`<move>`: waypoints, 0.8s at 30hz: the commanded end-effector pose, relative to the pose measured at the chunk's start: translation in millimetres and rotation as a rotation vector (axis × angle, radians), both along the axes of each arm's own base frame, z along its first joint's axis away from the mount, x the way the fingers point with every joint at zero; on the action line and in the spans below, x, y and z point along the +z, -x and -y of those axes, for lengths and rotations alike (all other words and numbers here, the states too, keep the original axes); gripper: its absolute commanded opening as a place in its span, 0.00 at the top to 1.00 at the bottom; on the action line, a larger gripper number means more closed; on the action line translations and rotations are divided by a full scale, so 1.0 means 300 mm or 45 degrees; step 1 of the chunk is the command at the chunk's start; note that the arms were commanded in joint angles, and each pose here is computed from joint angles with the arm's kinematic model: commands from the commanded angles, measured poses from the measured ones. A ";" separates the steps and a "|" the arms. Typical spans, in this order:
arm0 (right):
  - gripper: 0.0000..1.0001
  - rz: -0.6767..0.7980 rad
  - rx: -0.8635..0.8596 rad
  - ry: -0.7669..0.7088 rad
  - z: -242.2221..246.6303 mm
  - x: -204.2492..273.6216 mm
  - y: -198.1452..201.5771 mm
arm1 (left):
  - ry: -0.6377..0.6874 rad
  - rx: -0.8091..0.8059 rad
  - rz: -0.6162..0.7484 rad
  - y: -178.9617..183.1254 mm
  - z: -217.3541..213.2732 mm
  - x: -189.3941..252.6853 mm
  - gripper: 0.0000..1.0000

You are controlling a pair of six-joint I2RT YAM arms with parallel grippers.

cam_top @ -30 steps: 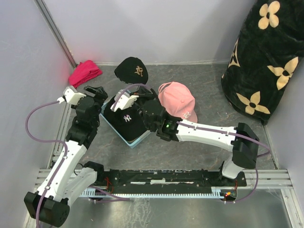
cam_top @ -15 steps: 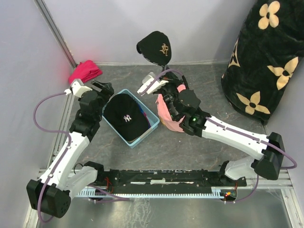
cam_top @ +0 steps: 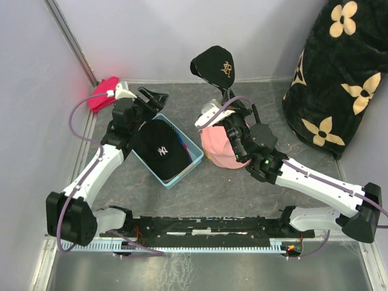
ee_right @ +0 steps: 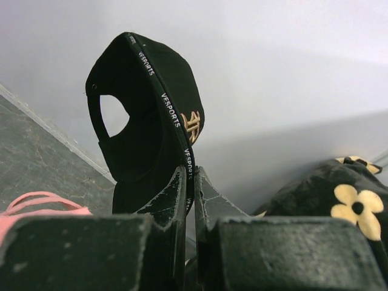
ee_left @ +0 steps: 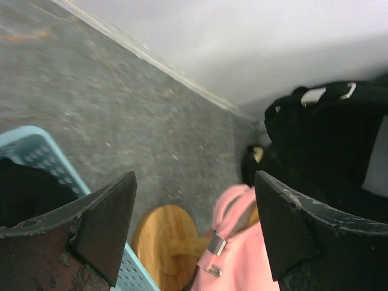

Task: Stack the hats
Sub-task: Stack the hat on the hat.

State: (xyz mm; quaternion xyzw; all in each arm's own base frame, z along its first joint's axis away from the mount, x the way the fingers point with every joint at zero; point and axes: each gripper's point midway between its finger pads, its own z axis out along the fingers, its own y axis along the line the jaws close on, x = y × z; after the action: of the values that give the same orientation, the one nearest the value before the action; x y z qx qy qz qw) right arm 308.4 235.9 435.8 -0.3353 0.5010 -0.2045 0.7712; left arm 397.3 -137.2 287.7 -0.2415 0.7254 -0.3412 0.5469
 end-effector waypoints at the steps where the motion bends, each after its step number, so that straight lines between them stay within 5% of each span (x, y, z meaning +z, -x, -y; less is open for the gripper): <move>1: 0.98 0.038 0.021 -0.171 0.078 0.090 0.054 | 0.080 -0.366 0.241 0.014 0.162 0.148 0.15; 11: 0.98 -0.001 0.064 -0.158 0.071 0.070 0.092 | -0.098 -0.715 0.556 0.071 0.353 0.241 0.15; 24: 0.98 0.012 0.108 -0.128 0.051 0.072 0.152 | -0.368 -0.614 0.617 0.018 0.428 0.247 0.12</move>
State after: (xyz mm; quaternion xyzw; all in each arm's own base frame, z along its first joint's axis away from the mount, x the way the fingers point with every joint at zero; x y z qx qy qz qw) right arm 275.1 233.7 429.2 -0.3509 0.5084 -0.1589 0.7702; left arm 378.5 -274.6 343.0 0.0942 0.6667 -0.4565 0.5816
